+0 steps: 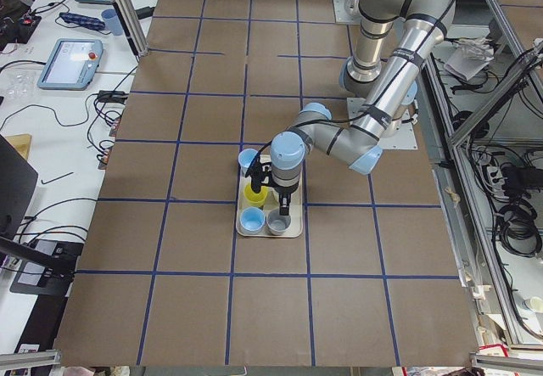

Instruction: Transfer IKEA cup to right arm and place on rack

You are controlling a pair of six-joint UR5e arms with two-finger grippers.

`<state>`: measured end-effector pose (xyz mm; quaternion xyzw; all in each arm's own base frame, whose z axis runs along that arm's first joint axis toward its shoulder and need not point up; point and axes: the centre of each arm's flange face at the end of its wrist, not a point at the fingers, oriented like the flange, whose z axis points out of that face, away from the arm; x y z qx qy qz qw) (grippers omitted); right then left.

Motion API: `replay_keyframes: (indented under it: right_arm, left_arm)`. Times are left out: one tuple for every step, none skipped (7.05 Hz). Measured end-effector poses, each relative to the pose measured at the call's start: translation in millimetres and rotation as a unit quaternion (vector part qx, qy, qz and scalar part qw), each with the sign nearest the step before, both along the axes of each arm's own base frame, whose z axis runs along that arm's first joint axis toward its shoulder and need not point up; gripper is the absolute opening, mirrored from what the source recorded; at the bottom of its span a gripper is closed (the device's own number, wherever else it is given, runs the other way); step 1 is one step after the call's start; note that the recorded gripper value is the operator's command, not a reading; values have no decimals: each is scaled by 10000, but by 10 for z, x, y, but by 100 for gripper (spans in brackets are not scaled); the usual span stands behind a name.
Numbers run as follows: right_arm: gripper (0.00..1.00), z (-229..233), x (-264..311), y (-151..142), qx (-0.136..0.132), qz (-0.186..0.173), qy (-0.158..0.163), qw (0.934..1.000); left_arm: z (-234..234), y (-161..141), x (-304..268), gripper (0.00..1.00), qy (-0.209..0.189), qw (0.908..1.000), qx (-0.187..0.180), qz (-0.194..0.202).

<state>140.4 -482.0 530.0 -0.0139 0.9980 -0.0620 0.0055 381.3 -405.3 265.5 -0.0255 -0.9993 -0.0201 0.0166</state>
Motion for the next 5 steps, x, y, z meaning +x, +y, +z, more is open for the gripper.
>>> replay_keyframes:
  right_arm:
    - [100, 0, -3, -1, 1, -3, 2, 10000]
    - [100, 0, -5, -2, 0, -5, 2, 10000]
    - [100, -1, -5, -2, 0, -5, 1, 10000]
    - [100, 0, -4, -2, -2, -5, -2, 10000]
    - [100, 0, -4, -3, -3, -5, -4, 10000]
  left_arm:
    - [-27, -2, -2, 81, 20, 10000, 16, -12]
    - [-38, -5, -8, 79, 28, 10000, 31, -20]
    - [-49, -2, -25, 79, 36, 10000, 52, -23]
    - [-72, 14, -58, 79, 57, 10000, 77, -23]
    - [-95, 34, -110, 79, 81, 9999, 98, -30]
